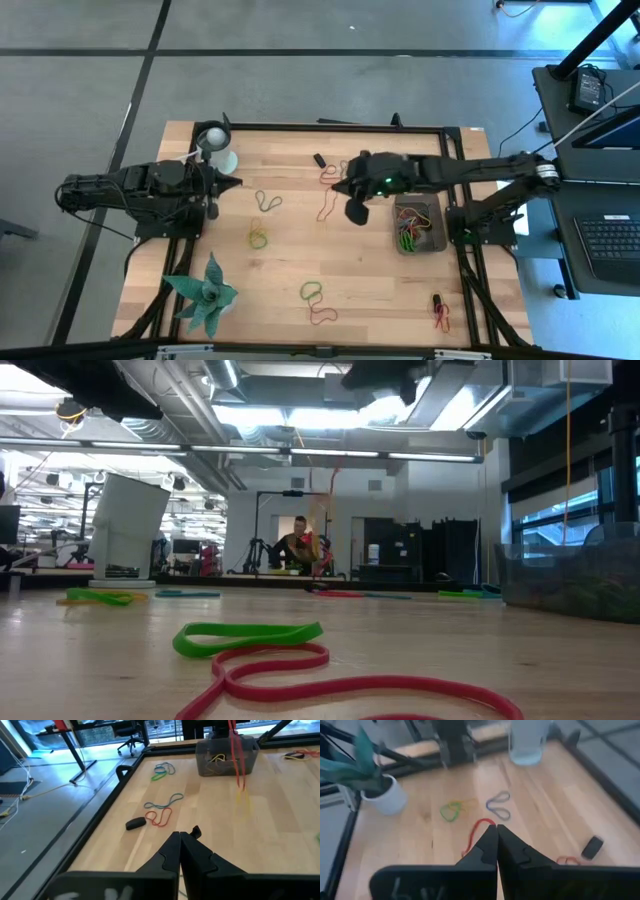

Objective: Pick and place rubber bands into bin
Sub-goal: Put the red rubber band into the black bin

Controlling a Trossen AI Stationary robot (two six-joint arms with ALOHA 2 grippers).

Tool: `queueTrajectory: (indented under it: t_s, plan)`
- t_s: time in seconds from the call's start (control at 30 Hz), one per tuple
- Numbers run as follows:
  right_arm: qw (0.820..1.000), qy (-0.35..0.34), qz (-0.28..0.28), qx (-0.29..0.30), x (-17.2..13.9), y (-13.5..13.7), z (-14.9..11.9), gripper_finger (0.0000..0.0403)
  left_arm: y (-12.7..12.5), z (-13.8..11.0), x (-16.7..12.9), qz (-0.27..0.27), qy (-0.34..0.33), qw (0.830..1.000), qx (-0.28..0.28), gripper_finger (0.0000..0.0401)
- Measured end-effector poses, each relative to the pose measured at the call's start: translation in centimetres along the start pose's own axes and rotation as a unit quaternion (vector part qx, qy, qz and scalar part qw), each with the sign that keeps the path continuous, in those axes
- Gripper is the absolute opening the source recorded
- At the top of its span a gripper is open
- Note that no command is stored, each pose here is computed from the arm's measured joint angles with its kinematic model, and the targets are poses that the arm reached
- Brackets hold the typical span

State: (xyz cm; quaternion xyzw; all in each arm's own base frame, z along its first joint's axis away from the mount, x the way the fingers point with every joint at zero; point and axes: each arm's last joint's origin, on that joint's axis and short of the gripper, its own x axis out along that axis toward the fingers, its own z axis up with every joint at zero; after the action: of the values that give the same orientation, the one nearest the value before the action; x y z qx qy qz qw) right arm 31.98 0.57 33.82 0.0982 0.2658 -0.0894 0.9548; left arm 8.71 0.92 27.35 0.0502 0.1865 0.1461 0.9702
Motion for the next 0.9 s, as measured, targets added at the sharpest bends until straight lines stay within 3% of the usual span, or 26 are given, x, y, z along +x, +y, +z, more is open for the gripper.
queueTrajectory:
  t_s: [0.27, 0.57, 0.9]
  plan:
    - [0.993, 0.117, -0.019, 0.01, 7.0, 0.3, -3.9, 0.0, 0.0, 0.0, 0.0, 0.003, 0.0, 1.0, 0.0, 0.0002]
    - [0.972, 0.219, -0.067, 0.048, 11.3, -0.9, -7.8, 0.0, 0.0, 0.0, 0.0, 0.003, 0.0, 1.0, -0.001, 0.0003]
    - [0.964, 0.249, 0.069, 0.057, 11.6, 0.1, -8.0, 0.0, 0.0, 0.0, 0.0, -0.003, 0.0, 1.0, -0.004, 0.0005]
